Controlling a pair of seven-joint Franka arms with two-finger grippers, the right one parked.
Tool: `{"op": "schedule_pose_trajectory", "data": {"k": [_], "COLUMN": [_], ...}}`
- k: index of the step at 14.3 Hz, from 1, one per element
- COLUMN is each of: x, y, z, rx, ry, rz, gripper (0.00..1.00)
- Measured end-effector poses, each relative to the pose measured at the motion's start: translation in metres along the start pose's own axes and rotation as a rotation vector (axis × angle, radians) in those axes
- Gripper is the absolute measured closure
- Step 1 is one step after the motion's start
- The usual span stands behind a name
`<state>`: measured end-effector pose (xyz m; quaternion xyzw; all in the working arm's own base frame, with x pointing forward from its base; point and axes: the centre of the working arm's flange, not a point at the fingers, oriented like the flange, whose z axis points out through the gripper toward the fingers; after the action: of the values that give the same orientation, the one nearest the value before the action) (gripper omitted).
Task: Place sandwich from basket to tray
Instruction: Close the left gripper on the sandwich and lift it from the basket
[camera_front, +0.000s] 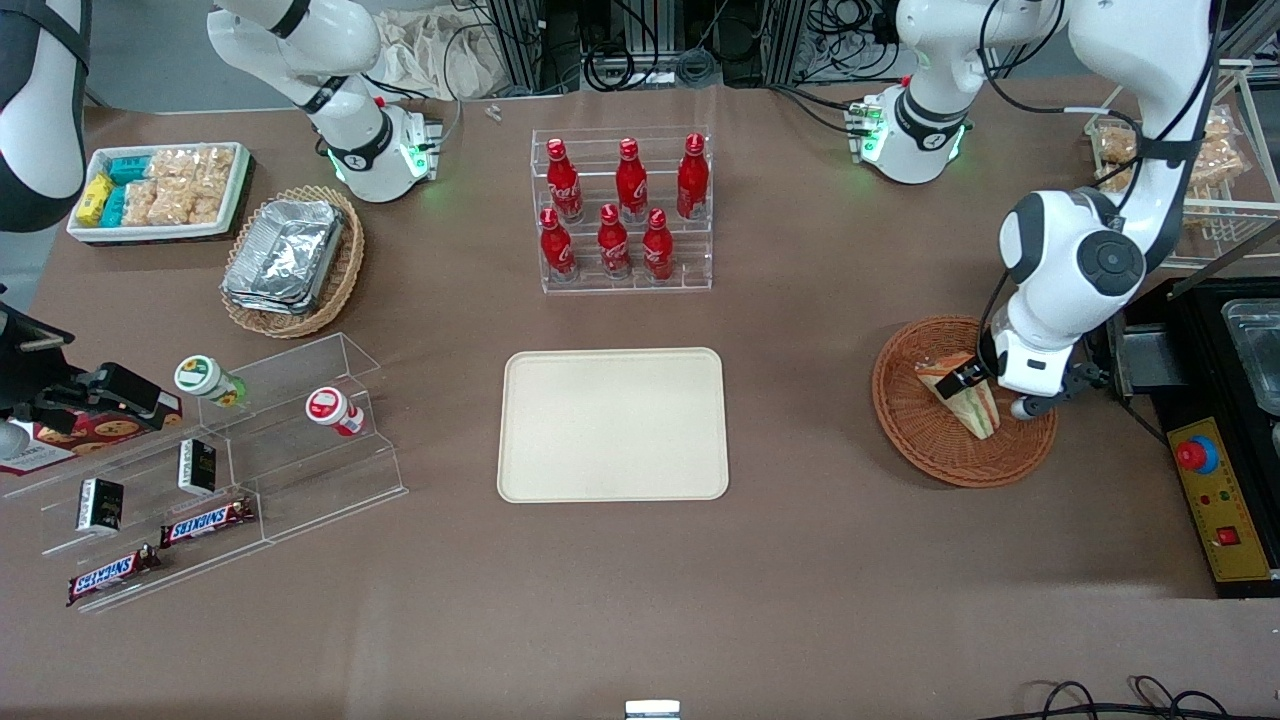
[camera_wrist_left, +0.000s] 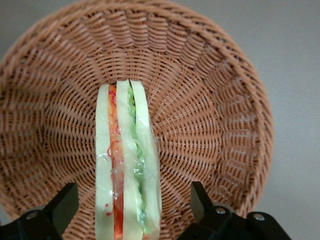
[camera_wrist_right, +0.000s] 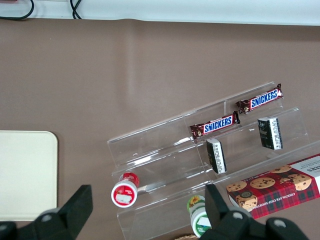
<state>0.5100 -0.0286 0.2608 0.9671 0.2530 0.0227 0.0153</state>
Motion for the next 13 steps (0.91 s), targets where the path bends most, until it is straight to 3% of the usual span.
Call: {"op": "schedule_pose_trajectory", "data": {"k": [3,8,10,11,13], "x": [-0.001,0.005,0.010,0.013,0.025], "y": [-0.011,-0.009,-0.005,-0.003,0.007], "z": [0.017,0.008,-0.008,-0.020,-0.059], "rx": [-0.002,-0.016,-0.025,-0.020,0.015], "ry": [-0.003,0.022,0.041,0.036,-0.008], "rz": [-0.019,-0.030,-0.032,-0.033,-0.031], "gripper": [0.04,0.56,0.66,0.69,0.73]}}
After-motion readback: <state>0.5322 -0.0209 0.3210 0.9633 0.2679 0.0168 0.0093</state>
